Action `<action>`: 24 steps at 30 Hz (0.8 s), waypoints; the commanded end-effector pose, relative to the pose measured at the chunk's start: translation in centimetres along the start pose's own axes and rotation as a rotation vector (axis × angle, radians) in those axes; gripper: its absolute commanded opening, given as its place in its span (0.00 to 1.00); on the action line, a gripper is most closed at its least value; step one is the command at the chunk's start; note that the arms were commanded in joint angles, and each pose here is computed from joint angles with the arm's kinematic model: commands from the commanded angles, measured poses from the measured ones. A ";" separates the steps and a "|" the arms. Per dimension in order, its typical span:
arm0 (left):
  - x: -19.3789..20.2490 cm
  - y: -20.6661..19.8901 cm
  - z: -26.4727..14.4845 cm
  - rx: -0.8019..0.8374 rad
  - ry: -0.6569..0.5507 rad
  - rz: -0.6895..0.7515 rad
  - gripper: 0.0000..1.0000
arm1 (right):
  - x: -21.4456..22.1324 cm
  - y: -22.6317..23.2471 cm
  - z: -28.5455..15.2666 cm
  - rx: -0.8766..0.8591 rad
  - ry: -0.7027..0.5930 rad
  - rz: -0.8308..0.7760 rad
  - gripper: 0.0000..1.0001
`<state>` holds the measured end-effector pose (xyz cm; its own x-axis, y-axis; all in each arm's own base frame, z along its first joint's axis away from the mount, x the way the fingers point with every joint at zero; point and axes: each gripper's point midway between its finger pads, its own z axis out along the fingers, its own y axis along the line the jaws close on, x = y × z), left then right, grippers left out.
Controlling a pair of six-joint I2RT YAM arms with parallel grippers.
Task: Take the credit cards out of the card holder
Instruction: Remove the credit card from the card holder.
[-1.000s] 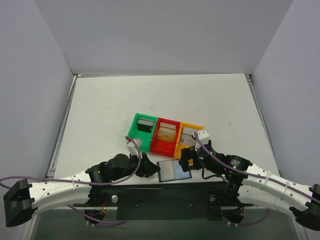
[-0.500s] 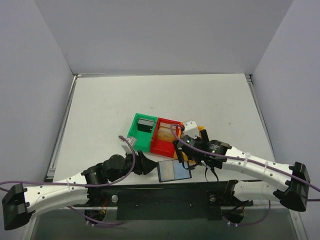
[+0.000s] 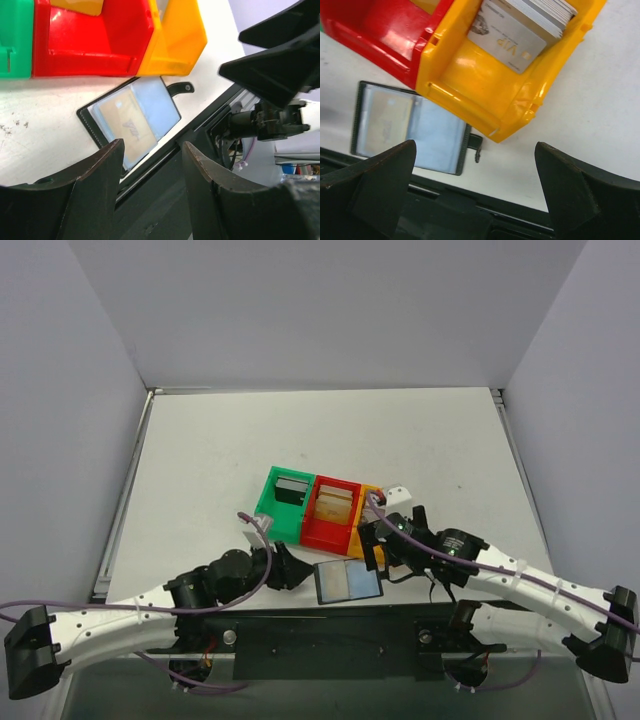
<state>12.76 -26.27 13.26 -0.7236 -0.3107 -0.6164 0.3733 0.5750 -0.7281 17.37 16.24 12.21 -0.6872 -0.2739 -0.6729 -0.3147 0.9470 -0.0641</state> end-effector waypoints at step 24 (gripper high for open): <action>3.4 4.6 -0.2 -0.147 0.070 -0.110 0.49 | 4.6 14.2 3.9 -0.201 0.058 -0.193 0.62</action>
<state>11.59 -25.43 8.12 -0.8027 -0.2663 -0.5336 0.2654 0.6418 -0.7195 12.78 26.78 5.67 -0.6369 -0.4626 -0.6168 -0.5495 0.8335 -0.0578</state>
